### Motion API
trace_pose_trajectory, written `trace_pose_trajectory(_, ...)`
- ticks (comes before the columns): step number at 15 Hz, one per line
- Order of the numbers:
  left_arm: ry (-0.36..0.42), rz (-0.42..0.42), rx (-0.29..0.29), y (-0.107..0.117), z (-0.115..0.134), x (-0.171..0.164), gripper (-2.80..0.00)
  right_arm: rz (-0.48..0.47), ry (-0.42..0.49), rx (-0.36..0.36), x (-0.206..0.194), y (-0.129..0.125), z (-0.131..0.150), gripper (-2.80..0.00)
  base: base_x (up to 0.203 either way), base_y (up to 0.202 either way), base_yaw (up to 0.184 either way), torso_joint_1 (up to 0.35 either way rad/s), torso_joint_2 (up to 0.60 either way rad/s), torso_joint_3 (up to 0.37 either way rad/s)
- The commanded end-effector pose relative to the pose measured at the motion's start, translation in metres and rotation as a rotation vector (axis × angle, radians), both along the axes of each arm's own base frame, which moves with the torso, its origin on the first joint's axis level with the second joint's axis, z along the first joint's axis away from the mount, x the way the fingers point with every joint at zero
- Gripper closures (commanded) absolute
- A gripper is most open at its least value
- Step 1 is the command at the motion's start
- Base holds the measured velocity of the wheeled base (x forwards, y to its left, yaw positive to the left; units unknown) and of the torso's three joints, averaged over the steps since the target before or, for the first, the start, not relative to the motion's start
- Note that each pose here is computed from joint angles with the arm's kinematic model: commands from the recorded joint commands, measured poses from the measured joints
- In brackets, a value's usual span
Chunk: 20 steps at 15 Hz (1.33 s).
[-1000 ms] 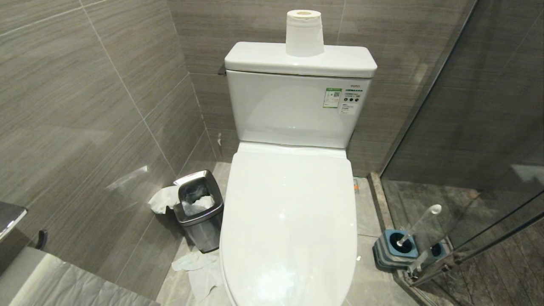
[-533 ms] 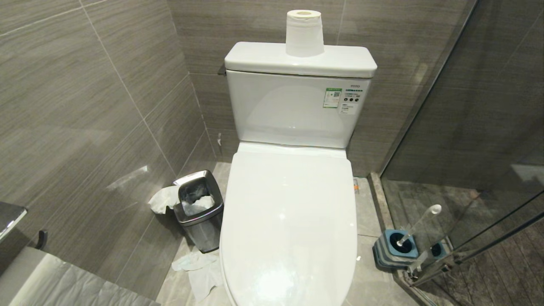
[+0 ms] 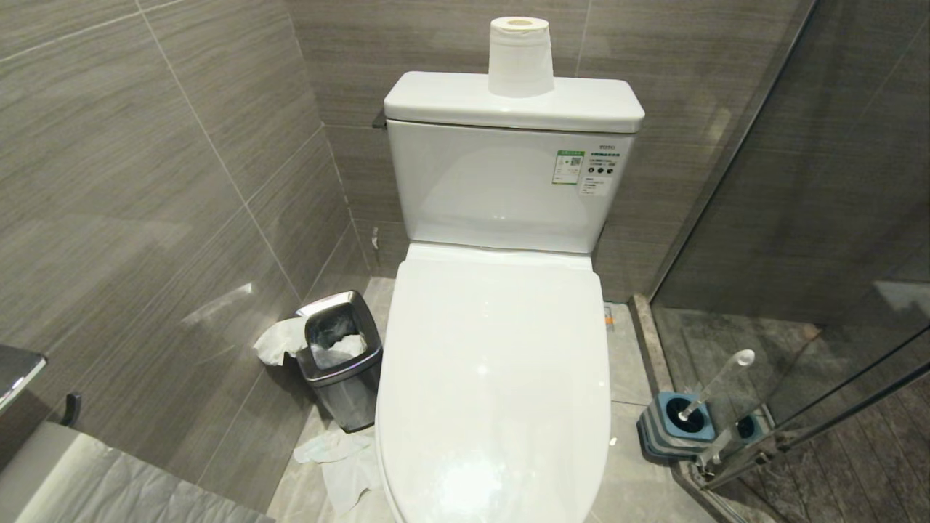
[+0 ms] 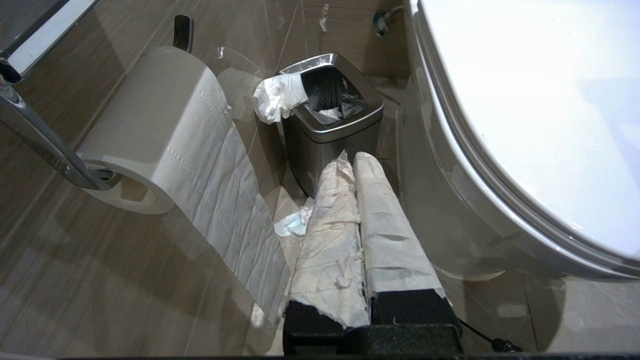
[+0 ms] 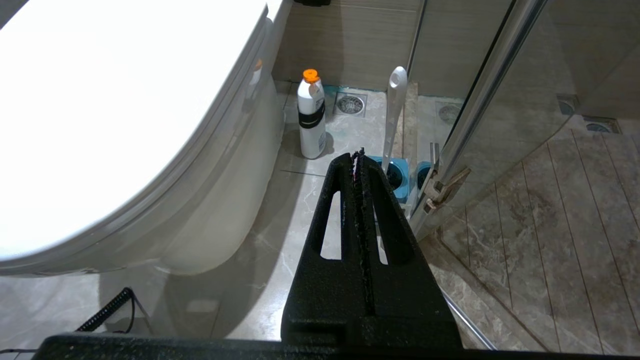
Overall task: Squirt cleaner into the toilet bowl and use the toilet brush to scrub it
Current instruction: Use the left hand to lift the toilet lid slightly
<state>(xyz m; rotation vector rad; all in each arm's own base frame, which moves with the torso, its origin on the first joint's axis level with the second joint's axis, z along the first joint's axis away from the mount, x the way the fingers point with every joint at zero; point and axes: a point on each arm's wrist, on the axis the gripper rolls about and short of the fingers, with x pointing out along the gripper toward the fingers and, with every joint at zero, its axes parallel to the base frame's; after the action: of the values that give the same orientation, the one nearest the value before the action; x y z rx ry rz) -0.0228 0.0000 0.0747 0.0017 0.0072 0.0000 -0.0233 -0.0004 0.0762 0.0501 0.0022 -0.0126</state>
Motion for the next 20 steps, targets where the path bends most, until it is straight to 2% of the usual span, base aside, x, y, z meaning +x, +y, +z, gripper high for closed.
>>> trace_pose_trajectory(1,0.002,0.000,0.000,0.000,0.000,0.000,0.00,0.000,0.002,0.001,0.000,0.000,0.000,0.00,0.000,0.000,0.000,0.000,0.00,0.000)
trace_pose_trajectory(10,0.010,0.000,0.011,0.000,-0.001,0.000,0.00,0.000,0.005,0.001,0.000,0.000,0.000,0.00,0.000,0.000,0.000,0.000,0.00,0.000)
trace_pose_trajectory(11,0.007,-0.004,0.023,0.000,0.000,0.000,0.00,0.000,0.005,0.001,0.000,0.000,0.000,0.00,0.000,0.000,0.000,0.000,0.00,0.000)
trace_pose_trajectory(13,-0.001,-0.017,0.102,0.000,0.003,-0.001,0.00,0.000,0.002,0.001,0.000,0.000,0.000,0.00,0.000,0.000,0.000,0.000,0.00,0.000)
trace_pose_trajectory(14,-0.002,-0.034,0.121,-0.001,0.005,-0.002,0.00,0.000,0.002,0.001,0.000,0.000,0.000,0.00,0.000,0.000,0.000,0.000,0.00,0.000)
trace_pose_trajectory(17,-0.028,-0.099,0.167,-0.002,0.019,-0.008,0.00,0.000,0.003,0.001,0.000,0.000,0.000,0.00,0.000,0.000,0.000,0.000,0.00,0.000)
trace_pose_trajectory(20,-0.021,-0.114,0.180,-0.003,0.035,-0.013,0.00,0.000,0.002,0.000,0.000,0.000,0.000,0.00,0.000,0.000,0.000,0.000,0.00,0.000)
